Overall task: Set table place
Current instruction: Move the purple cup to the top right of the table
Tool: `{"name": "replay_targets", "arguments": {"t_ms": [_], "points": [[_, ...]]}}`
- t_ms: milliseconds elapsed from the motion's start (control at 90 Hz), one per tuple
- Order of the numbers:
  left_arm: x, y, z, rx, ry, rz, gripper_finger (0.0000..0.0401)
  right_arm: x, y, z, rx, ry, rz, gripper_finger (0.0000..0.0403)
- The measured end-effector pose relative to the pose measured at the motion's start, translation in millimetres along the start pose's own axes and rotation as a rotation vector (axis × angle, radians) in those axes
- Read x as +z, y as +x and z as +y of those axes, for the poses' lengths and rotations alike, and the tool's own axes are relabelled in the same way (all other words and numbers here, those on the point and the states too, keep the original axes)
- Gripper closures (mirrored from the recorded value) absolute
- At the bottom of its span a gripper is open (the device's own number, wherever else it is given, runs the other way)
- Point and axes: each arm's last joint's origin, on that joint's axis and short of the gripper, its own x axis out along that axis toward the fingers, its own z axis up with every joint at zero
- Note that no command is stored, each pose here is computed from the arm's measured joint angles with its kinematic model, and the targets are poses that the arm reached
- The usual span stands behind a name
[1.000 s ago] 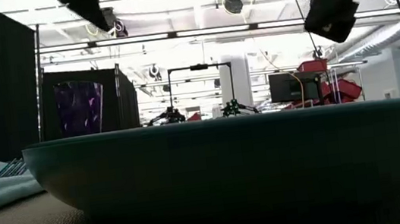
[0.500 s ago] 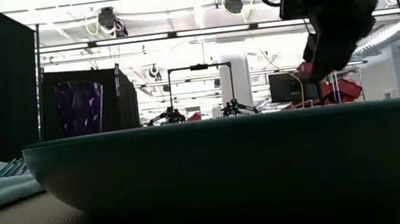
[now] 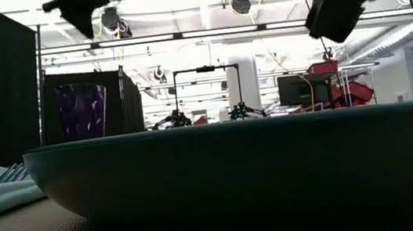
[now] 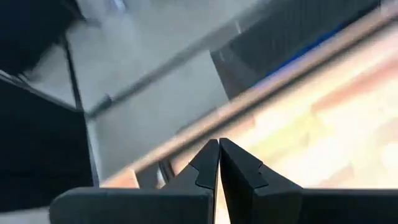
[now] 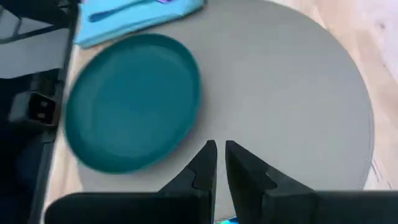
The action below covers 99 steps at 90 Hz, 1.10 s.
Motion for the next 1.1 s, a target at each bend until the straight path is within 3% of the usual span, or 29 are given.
{"name": "replay_targets", "arguments": {"t_ms": [100,211,344,478,678,822,1100], "points": [[-2,15,-1,-0.035,0.007,0.139,0.0401,-1,-3,3,0.014,-0.009,-0.006,0.0383],[-2,31,-1,0.001,0.021,0.249,0.0401,-1,-3,4,0.018,-0.012,-0.005,0.0383],[-3,45,-3,0.003,0.127,0.368,0.0401,-2,-3,5,0.018,0.005,-0.002,0.0383],[-6,54,-8,-0.022,0.162,0.466,0.0391,-2,-3,4,0.016,0.009,0.007,0.0383],[-9,61,-16,-0.119,0.153,0.513,0.0327,-3,-3,4,0.012,0.005,0.015,0.0383],[-12,63,-20,-0.112,0.092,0.534,0.0279,-6,-3,3,0.001,0.008,0.038,0.0383],[-25,68,-35,-0.243,0.107,0.613,0.0264,-6,-3,3,-0.003,0.018,0.046,0.0383]]}}
